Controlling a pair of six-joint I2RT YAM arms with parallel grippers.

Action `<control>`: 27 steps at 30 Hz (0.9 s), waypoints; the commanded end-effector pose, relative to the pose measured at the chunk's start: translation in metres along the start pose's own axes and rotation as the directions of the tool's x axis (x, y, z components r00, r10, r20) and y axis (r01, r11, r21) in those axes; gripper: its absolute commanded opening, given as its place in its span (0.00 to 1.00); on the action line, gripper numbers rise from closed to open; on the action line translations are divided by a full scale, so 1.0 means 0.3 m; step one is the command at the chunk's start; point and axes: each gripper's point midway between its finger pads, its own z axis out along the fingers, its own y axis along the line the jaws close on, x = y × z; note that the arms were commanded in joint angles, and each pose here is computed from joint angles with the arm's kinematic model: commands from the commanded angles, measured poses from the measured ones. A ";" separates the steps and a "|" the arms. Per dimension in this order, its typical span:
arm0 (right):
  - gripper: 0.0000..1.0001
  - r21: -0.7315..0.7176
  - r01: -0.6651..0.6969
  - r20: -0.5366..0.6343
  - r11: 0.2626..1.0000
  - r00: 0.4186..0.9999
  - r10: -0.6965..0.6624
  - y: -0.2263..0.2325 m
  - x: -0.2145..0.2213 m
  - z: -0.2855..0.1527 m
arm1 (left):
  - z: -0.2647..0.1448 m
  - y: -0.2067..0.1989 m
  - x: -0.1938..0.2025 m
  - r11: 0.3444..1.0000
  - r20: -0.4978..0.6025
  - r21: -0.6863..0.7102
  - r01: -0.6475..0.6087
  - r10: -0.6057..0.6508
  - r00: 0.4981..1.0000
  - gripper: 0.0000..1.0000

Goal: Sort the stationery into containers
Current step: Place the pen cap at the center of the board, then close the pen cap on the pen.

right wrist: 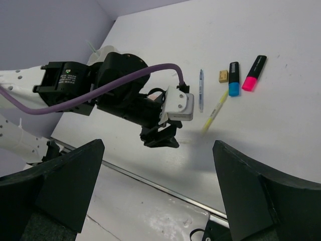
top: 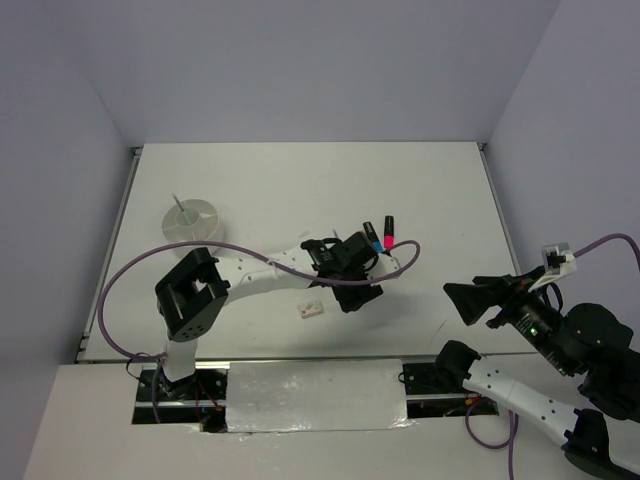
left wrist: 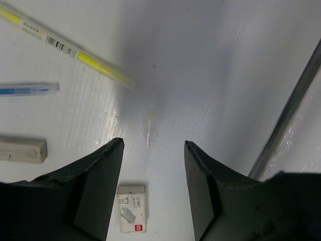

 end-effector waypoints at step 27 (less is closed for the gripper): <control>0.97 -0.033 0.030 0.034 0.999 0.999 -0.029 0.025 -0.014 0.029 | 0.111 0.046 0.053 0.997 0.029 -0.076 -0.013 0.015 0.999 0.36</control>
